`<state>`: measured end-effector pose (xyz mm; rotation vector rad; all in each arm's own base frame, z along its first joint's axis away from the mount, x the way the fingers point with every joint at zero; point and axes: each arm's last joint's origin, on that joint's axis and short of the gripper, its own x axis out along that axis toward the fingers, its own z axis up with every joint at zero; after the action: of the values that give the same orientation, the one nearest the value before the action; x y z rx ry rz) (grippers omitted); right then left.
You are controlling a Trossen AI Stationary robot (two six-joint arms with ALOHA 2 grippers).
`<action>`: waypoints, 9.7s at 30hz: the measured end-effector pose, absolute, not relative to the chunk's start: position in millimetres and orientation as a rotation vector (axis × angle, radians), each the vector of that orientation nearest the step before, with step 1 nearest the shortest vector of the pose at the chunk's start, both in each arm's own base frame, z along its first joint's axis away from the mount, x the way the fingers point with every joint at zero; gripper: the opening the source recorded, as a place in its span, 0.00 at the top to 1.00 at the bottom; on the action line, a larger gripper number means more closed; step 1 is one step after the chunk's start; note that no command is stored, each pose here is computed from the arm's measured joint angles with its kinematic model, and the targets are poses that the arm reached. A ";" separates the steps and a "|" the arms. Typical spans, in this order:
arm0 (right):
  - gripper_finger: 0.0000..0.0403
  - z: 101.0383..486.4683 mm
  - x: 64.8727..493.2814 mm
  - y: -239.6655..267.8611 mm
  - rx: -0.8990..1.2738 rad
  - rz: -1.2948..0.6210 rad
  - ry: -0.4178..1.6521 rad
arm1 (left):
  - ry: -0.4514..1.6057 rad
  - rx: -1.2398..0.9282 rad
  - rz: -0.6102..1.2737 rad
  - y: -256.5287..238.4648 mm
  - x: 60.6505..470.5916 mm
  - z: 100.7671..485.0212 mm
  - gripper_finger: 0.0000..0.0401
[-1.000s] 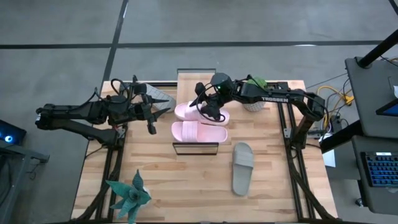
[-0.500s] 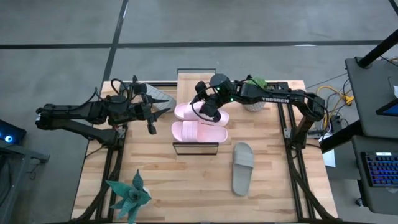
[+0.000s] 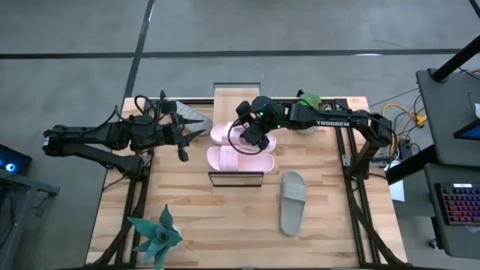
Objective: Pick and place slides into the shelf
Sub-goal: Put the pink slipper on the shelf, then put the bottom gray slipper on the shelf
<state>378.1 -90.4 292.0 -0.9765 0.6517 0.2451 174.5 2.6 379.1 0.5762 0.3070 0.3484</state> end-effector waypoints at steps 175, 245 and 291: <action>0.40 207.4 253.5 173.3 -0.249 -0.251 1.301 | 0.327 0.534 0.417 3.4 190.5 357.1 0.71; 0.97 410.7 245.2 152.3 -0.275 -0.530 0.747 | -0.057 0.843 -0.144 -18.8 218.6 371.2 0.71; 0.97 449.7 277.1 151.4 -0.535 -0.296 0.571 | -0.307 1.050 -0.183 -37.7 278.2 360.1 0.61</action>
<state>277.1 151.4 449.7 -0.5348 0.5707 -0.2958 278.2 -37.7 360.1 1.0498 -0.3070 -0.1829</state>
